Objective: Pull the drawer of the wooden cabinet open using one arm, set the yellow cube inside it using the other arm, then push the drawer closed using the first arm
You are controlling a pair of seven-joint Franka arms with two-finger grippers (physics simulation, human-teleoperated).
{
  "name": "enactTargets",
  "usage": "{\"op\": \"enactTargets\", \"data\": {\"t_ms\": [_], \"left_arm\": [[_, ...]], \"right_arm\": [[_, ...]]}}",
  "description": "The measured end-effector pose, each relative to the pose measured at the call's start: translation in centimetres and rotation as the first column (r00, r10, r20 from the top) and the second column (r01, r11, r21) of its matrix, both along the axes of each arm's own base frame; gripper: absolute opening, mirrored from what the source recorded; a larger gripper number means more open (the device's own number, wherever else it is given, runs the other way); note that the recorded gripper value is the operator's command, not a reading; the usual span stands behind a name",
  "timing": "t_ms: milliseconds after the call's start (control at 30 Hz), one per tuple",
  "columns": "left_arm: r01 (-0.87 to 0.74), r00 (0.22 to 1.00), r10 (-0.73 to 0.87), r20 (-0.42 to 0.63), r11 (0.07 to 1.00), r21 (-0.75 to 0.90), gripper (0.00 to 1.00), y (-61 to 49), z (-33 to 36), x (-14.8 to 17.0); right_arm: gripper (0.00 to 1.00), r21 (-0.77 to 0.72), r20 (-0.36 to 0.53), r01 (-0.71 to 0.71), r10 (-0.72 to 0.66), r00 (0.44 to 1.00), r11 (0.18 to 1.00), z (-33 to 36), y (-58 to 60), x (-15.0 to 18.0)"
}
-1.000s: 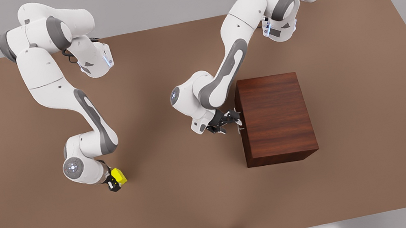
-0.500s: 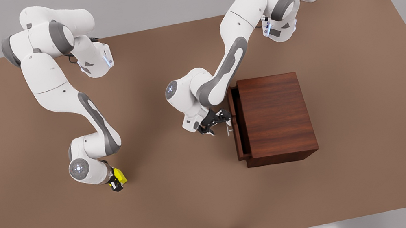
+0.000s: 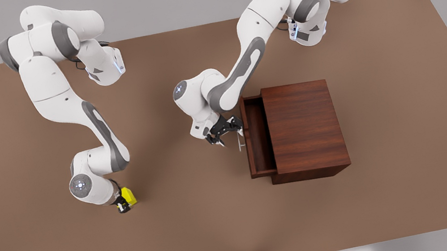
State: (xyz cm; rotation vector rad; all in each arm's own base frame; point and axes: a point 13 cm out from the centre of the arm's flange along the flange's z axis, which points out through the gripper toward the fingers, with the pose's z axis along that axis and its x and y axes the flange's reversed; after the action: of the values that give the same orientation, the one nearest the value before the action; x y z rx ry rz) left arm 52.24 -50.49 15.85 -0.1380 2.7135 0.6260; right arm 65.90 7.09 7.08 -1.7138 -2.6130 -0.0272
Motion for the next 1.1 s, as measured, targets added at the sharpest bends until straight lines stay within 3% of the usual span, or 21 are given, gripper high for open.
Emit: {"op": "enactTargets", "data": {"t_ms": [433,500,633,700,733,800,900,933,1000,1100], "left_arm": [[-0.015,0.999,0.017,0.049,0.999,-0.035,1.0,-2.1,1.5,-0.9],[-0.039,0.998,0.039,0.045,0.999,-0.019,1.0,-2.8,4.5,-2.5],[-0.007,0.999,0.001,-0.053,0.994,-0.111,1.0,-8.3,10.9,-11.1],[-0.04,0.997,0.03,-0.078,0.99,-0.132,1.0,-7.5,14.7,-11.9],[-0.087,0.993,0.073,-0.092,0.984,-0.157,1.0,-5.5,18.1,-10.8],[-0.248,0.965,0.224,-0.136,0.947,-0.203,1.0,3.8,26.1,-5.0],[-0.557,0.823,0.498,-0.273,0.801,-0.22,1.0,27.4,31.6,4.6],[-0.645,0.753,0.564,-0.338,0.734,-0.212,1.0,36.0,30.9,5.8],[-0.722,0.675,0.609,-0.416,0.661,-0.205,1.0,46.9,28.2,3.1],[-0.647,0.745,0.505,-0.436,0.708,-0.285,1.0,48.1,27.3,3.5]], "right_arm": [[0.74,0.007,0.06,0.057,-0.057,0.997,0.998,7.5,-3.6,1.8],[0.74,0.007,0.059,0.062,-0.062,0.996,0.998,8.2,-4.0,1.8],[0.74,0.011,0.064,0.064,-0.065,0.996,0.998,10.3,-4.1,1.8],[0.74,0.024,0.071,0.052,-0.054,0.996,0.998,12.3,-2.9,2.3],[0.74,0.031,0.072,0.044,-0.046,0.996,0.999,13.3,-2.0,2.5],[0.74,0.052,0.07,0.023,-0.027,0.997,0.998,15.3,0.6,2.9],[0.74,0.068,0.057,-0.014,0.01,0.998,0.998,18.0,5.0,2.9],[0.74,0.071,0.05,-0.027,0.023,0.998,0.997,18.8,6.7,2.7],[0.74,0.073,0.03,-0.051,0.048,0.998,0.996,20.1,10.0,1.9],[0.73,0.083,0.004,-0.076,0.076,0.997,0.994,22.0,15.6,0.2]]}}
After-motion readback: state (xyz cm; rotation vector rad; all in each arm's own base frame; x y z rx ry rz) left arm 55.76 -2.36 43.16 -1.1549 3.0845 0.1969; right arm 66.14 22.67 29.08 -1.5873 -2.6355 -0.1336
